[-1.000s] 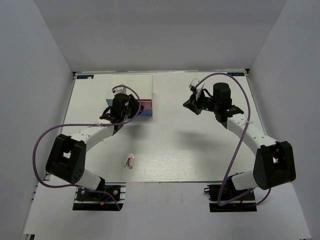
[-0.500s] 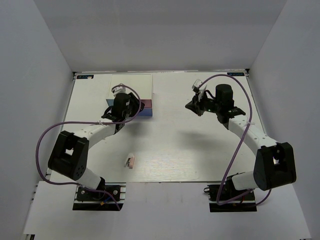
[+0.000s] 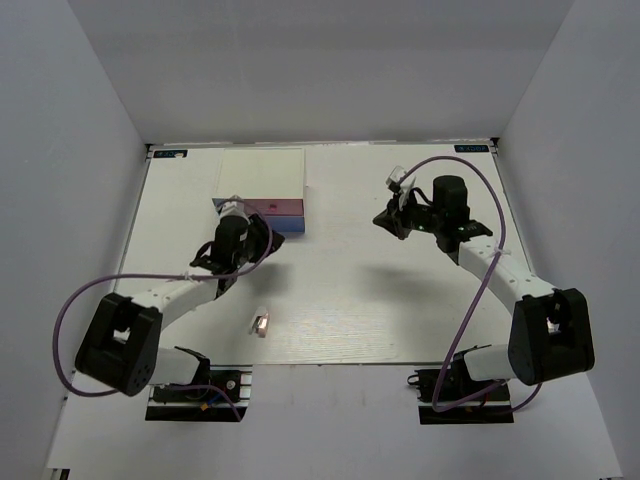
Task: Sort the stationery into containers
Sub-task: Close the drawer in the storage box, then open the drawer in the storage box.
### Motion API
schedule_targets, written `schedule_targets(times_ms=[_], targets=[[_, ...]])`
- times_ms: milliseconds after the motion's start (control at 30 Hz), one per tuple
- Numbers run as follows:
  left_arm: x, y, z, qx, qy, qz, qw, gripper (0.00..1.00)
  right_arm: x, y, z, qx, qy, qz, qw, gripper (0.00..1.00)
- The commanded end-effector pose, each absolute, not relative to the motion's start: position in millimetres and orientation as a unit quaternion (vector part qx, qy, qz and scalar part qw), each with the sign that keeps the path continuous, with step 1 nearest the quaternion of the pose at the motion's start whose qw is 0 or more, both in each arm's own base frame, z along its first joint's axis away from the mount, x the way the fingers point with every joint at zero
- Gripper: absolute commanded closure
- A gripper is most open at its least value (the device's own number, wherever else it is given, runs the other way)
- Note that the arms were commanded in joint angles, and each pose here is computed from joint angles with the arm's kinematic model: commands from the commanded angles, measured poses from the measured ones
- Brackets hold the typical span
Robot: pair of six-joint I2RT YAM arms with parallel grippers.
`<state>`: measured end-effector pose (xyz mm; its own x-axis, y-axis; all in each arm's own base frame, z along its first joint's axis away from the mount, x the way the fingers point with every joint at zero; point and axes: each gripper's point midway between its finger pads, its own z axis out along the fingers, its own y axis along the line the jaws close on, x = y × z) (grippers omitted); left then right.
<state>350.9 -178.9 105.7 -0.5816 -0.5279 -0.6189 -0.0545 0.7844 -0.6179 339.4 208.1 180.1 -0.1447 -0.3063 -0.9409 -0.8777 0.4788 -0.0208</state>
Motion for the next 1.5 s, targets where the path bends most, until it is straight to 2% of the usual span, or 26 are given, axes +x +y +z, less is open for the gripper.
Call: schedule_targets(times_ms=[0, 233, 367, 667, 800, 1133, 1467], targets=[[319, -175, 97, -0.189, 0.841, -0.307, 0.403, 0.44, 334, 208, 189, -0.426, 0.688, 0.292, 0.510, 0.90], [315, -165, 90, -0.272, 0.794, -0.372, 0.396, 0.33, 331, 207, 182, -0.425, 0.692, 0.296, 0.503, 0.89], [331, -154, 87, -0.325, 0.756, -0.404, 0.399, 0.31, 329, 204, 181, -0.424, 0.694, 0.292, 0.504, 0.87], [366, -142, 94, -0.373, 0.685, -0.472, 0.412, 0.31, 324, 195, 174, -0.420, 0.702, 0.284, 0.500, 0.86], [378, -139, 91, -0.382, 0.678, -0.471, 0.415, 0.35, 327, 192, 174, -0.418, 0.704, 0.279, 0.502, 0.86], [400, -127, 86, -0.405, 0.668, -0.454, 0.428, 0.35, 330, 189, 171, -0.416, 0.708, 0.279, 0.498, 0.86], [408, -122, 67, -0.430, 0.680, -0.423, 0.417, 0.40, 334, 187, 170, -0.415, 0.711, 0.276, 0.496, 0.86]])
